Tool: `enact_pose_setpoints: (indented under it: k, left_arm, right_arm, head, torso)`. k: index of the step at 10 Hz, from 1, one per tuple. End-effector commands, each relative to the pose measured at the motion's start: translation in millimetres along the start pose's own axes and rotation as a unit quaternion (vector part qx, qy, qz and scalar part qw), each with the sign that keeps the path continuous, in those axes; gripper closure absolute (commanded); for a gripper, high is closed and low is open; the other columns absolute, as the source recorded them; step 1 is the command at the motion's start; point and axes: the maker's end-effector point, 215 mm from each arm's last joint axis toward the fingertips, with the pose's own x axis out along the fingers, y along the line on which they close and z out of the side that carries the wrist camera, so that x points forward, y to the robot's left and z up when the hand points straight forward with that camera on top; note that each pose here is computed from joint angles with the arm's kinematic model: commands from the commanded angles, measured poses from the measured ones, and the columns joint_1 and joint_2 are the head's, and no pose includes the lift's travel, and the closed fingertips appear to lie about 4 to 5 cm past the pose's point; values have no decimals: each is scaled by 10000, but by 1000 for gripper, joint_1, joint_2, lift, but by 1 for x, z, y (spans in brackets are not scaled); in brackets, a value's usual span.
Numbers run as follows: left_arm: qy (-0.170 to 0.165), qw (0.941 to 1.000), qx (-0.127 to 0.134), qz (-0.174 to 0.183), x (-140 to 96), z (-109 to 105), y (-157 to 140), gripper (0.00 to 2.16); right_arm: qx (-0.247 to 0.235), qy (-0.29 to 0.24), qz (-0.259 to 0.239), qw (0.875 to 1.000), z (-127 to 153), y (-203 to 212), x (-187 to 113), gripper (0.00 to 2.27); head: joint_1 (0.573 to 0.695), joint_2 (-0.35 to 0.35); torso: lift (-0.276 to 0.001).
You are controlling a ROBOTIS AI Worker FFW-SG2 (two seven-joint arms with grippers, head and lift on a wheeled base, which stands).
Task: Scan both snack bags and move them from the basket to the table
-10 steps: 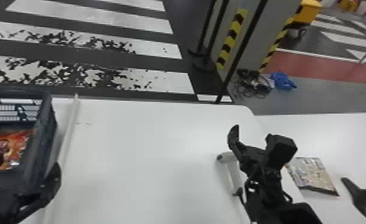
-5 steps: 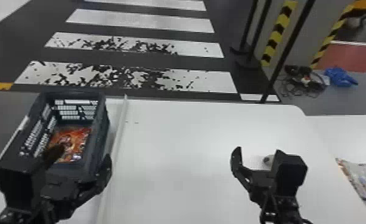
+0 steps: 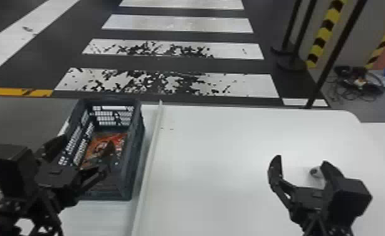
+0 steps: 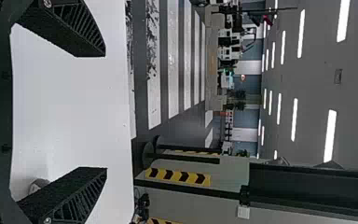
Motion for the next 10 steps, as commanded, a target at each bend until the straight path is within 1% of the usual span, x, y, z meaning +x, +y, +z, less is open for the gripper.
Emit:
enact_pose_setpoints:
  k: [1, 2, 3, 4, 6, 8, 10]
  left_arm:
    - [-151, 9996, -94, 231, 2, 19, 34, 26]
    - [-251, 9991, -164, 300, 5, 31, 47, 29]
    - [-304, 9987, -168, 378, 10, 39, 57, 29]
    - [-226, 9988, -158, 415, 16, 36, 61, 29]
    - [-78, 9987, -158, 469, 33, 33, 67, 87]
    - [130, 9981, -272, 530, 55, 27, 78, 90]
    - [570, 9965, -289, 534, 80, 5, 81, 87]
  right_arm:
    - [29, -87, 1, 10000, 5, -1, -1, 46]
    - [4, -76, 9, 10000, 4, -1, -1, 46]
    - [-23, -89, 21, 10000, 4, -2, 0, 46]
    - [-56, -111, 38, 9999, 7, -1, 1, 46]
    - [-115, -110, 48, 9999, 6, -2, 2, 46]
    - [-187, -89, 49, 9998, 3, -3, 2, 56]
    - [-235, -90, 50, 9997, 2, -4, 2, 60]
  head:
    - [695, 25]
    - [695, 55]
    - [695, 79]
    - [695, 97]
    - [695, 107]
    - [695, 110]
    - [695, 116]
  torso:
    - [-98]
    - [-98]
    - [-98]
    - [-98]
    - [-98]
    - [-98]
    - [-98]
